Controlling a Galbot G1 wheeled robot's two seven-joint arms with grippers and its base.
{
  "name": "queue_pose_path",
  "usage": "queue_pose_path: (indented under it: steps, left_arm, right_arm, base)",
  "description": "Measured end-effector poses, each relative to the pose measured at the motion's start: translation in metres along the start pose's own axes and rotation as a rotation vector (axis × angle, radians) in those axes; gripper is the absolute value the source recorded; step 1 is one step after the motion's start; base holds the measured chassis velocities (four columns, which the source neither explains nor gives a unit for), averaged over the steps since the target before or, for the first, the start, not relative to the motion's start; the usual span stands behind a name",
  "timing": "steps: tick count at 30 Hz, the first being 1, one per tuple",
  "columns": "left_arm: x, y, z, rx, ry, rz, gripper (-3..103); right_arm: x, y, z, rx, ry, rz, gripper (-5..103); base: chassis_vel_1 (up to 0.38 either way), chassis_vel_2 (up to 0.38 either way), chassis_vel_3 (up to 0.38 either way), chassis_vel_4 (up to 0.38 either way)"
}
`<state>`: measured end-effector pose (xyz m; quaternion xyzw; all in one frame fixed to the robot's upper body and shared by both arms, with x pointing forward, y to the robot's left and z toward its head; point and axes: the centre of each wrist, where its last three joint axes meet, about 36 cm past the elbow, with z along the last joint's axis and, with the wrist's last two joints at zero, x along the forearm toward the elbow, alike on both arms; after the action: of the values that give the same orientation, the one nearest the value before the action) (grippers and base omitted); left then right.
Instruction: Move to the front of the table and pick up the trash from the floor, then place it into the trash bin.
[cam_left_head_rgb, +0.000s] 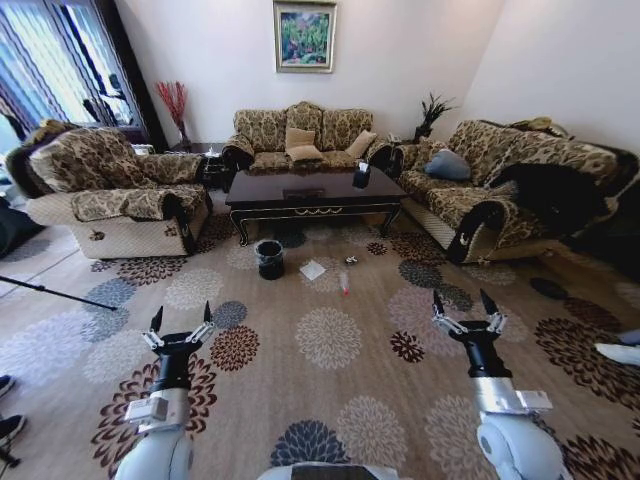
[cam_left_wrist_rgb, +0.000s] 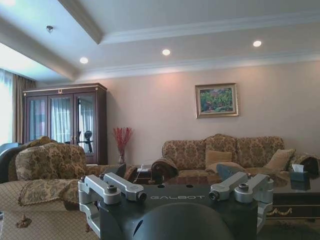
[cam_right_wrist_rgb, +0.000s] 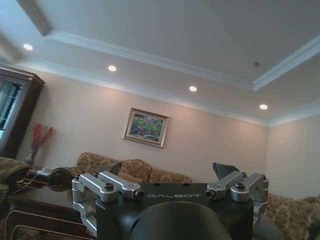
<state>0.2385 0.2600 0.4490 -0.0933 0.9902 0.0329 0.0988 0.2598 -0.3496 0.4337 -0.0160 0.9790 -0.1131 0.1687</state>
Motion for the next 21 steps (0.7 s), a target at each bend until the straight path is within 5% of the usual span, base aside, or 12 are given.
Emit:
queue_pose_path:
  steps: [6, 21]
  left_arm:
    - [0.0017, -0.0022, 0.0001, -0.009, -0.002, 0.012, 100]
    - [0.0039, 0.0013, -0.0036, -0.022, 0.001, 0.002, 100]
  right_arm:
    - [0.002, -0.0019, -0.0027, -0.009, -0.004, -0.079, 100]
    - [0.0087, 0.0047, -0.0078, -0.043, 0.025, -0.046, 100]
  base:
    - [0.0, 0.0, 0.0, 0.0]
    - [0.0, 0.0, 0.0, 0.0]
